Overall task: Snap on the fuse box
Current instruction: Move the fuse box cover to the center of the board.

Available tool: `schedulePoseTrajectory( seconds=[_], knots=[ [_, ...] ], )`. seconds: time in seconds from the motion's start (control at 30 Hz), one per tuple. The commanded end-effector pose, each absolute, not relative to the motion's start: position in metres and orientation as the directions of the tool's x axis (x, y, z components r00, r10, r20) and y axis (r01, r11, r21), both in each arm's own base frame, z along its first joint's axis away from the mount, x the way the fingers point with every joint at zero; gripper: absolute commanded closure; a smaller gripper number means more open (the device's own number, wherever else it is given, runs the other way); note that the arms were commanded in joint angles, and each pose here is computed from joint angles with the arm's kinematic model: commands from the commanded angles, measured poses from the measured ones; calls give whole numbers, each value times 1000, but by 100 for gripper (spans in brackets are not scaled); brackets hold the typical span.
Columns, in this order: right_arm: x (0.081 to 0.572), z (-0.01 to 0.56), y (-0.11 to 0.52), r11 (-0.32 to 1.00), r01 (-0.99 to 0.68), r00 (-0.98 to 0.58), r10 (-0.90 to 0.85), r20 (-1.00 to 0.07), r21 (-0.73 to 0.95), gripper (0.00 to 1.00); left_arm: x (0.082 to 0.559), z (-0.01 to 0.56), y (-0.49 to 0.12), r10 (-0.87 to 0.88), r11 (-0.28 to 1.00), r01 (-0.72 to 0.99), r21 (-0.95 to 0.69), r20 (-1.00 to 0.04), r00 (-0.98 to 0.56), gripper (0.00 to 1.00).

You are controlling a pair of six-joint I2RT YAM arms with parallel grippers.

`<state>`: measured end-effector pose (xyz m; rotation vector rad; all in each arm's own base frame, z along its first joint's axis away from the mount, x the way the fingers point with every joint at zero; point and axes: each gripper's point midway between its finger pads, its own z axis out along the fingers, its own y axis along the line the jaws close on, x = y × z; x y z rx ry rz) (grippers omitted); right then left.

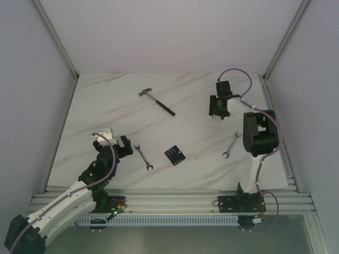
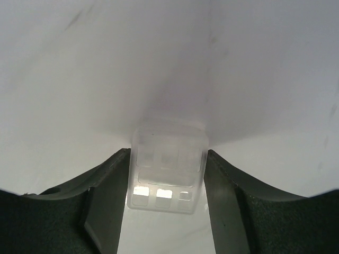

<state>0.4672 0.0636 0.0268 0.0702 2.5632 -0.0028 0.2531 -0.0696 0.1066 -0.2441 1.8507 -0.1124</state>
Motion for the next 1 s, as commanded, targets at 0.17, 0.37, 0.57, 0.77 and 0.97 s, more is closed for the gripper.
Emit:
schedulePoseTrajectory(
  seconds=[0.17,0.37,0.57,0.77,0.97],
  knots=[
    [406,46,122,989,-130,-834,-70,-548,72,57,256,114,-73,-243,969,-105,-223,-934,-263,0],
    [365,32,152,973,-224,-834,-156,-529,65,57,256,114,-76,-247,969,-92,-230,-931,-270,0],
    [330,14,173,947,-316,-825,-244,-510,57,55,256,113,-78,-251,968,-86,-237,-928,-274,0],
    [315,13,182,939,-341,-817,-270,-509,51,44,257,110,-89,-244,969,-42,-243,-920,-307,0],
    [309,38,187,938,-347,-794,-282,-539,20,22,254,98,-128,-324,923,61,-379,-854,-408,0]
  ],
)
